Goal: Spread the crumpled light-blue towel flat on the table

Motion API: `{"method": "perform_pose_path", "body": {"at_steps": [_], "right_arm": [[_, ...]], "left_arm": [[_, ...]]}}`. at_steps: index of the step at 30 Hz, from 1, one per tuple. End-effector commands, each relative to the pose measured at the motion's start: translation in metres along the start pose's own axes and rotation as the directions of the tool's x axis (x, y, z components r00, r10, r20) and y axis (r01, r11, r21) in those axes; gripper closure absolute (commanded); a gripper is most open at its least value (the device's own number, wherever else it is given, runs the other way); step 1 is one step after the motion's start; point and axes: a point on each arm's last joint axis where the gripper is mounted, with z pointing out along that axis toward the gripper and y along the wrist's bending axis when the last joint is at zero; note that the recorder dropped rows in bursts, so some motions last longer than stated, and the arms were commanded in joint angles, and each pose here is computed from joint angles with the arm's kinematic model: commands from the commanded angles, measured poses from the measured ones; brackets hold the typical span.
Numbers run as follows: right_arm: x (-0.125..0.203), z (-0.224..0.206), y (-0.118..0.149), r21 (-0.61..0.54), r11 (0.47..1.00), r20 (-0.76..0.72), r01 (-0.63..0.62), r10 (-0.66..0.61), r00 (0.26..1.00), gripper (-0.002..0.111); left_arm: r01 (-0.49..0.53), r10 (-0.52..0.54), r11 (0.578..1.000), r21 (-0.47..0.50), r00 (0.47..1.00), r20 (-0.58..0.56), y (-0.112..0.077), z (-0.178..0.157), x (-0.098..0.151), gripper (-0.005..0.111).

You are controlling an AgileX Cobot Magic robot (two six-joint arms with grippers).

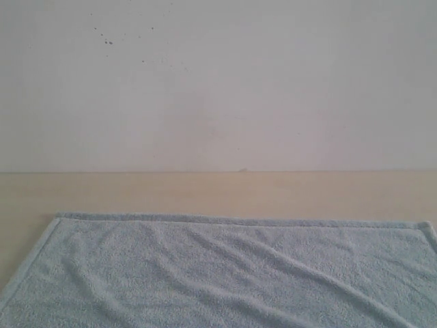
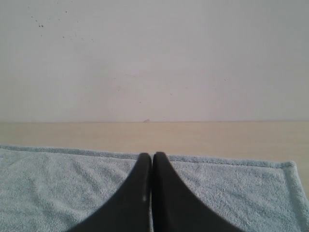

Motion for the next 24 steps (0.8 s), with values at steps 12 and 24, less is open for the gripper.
{"method": "perform_pose_path", "body": {"at_steps": [12, 24], "right_arm": [[0.001, 0.000, 0.000, 0.000, 1.000, -0.001, 0.008, -0.008, 1.000, 0.108], [0.001, 0.000, 0.000, 0.000, 1.000, -0.001, 0.008, -0.008, 1.000, 0.108]], "left_arm": [[0.033, -0.035, 0.999, 0.011, 0.976, 0.213, 0.004, -0.029, -0.014, 0.102], [0.010, -0.028, 0.996, 0.086, 0.978, 0.205, -0.003, -0.030, -0.014, 0.102]]}}
